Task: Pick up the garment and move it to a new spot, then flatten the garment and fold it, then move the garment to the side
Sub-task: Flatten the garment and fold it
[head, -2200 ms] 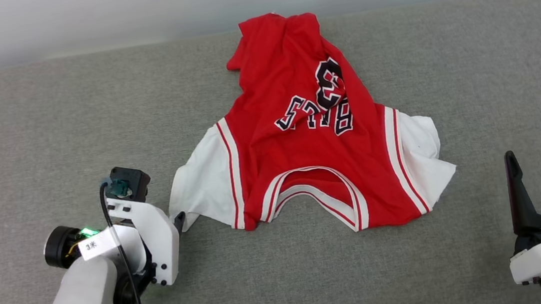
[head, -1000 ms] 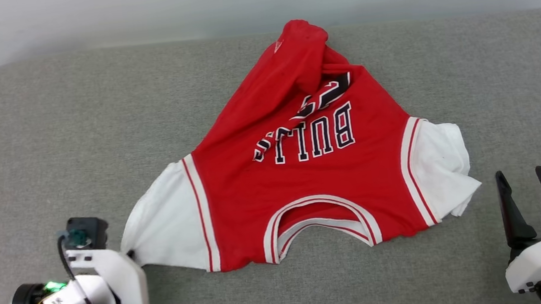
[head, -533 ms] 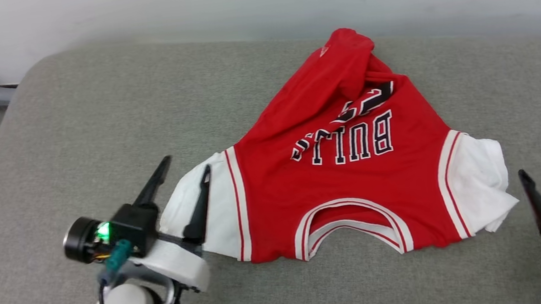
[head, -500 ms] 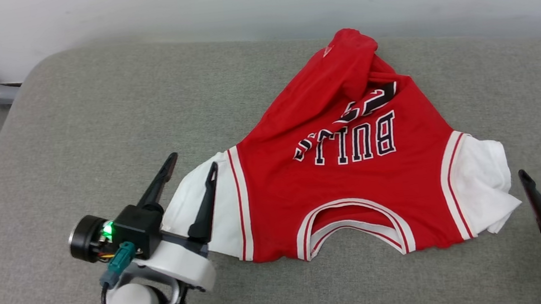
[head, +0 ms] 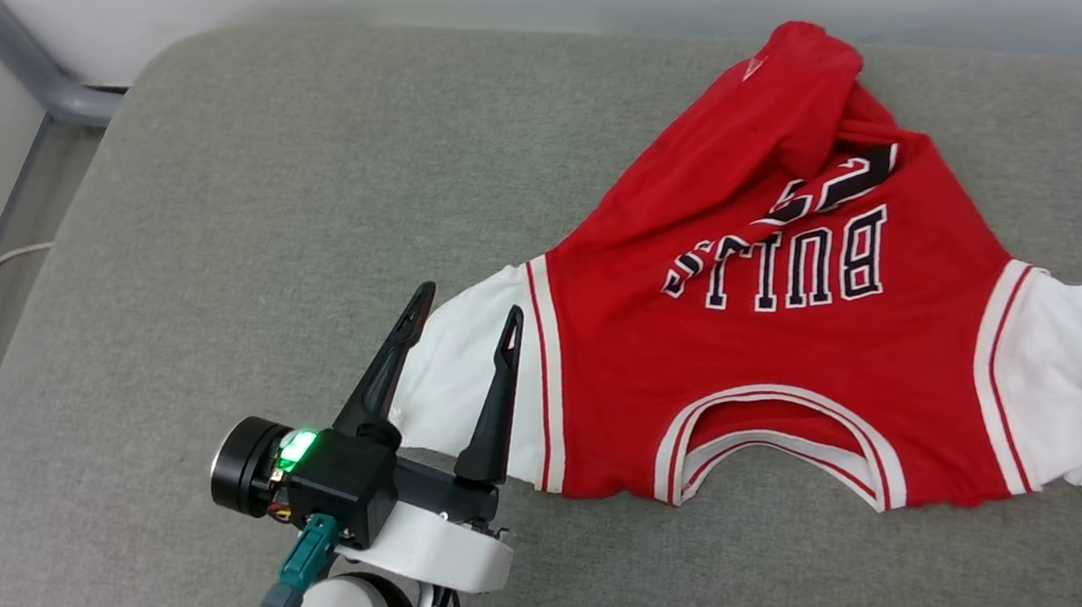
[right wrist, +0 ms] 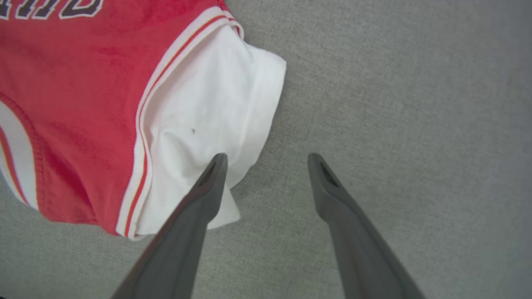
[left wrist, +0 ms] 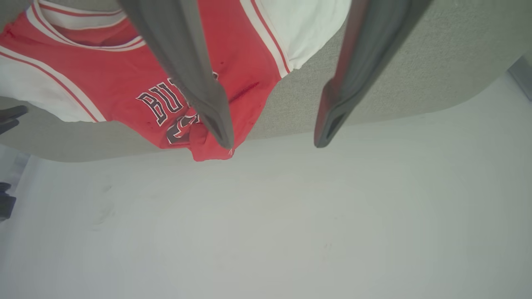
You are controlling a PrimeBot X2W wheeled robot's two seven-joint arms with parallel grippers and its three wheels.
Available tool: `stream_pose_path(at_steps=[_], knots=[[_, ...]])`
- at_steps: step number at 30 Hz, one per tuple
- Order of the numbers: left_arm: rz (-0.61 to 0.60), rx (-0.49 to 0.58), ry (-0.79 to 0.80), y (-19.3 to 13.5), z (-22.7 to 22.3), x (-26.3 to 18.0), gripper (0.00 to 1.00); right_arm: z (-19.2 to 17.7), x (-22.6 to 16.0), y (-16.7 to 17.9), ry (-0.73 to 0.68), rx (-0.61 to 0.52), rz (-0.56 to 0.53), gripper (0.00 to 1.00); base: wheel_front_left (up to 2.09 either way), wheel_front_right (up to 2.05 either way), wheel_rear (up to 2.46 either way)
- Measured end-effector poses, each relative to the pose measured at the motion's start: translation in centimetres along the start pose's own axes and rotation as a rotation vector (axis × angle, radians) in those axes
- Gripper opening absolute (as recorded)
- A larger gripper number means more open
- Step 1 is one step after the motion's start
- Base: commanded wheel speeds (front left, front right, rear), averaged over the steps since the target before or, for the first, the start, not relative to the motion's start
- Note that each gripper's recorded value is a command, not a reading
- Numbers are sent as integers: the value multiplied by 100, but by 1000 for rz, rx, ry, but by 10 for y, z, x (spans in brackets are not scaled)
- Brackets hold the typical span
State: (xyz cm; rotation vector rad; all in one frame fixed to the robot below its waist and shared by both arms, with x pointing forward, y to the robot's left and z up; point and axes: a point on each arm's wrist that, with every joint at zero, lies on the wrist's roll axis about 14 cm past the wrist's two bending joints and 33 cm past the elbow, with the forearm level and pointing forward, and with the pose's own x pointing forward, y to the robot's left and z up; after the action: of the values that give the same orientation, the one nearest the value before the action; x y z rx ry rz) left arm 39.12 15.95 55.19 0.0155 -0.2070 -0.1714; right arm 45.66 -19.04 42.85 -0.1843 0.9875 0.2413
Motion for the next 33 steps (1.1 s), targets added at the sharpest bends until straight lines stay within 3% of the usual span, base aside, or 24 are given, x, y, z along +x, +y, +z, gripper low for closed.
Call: stream_pose_path(at_steps=[8,16,17,18,24,33], knots=[[43,1,39,13,-12,-3,100,-18,40,12,131,-25,23,100,0,0,0],[66,6,78,20,-24,-7,100,-26,69,26,142,-36,48,100,0,0,0],[66,6,79,20,-24,-7,100,-28,70,27,145,-46,50,45,0,0,0],[65,4,79,20,-24,-7,100,-28,70,27,144,-50,52,2,0,0,0],[51,7,71,16,-22,-4,100,-30,61,13,130,-128,23,0,0,0,0],[-1,-11,60,0,-21,1,100,-40,20,-82,187,-287,-199,0,0,0,0]])
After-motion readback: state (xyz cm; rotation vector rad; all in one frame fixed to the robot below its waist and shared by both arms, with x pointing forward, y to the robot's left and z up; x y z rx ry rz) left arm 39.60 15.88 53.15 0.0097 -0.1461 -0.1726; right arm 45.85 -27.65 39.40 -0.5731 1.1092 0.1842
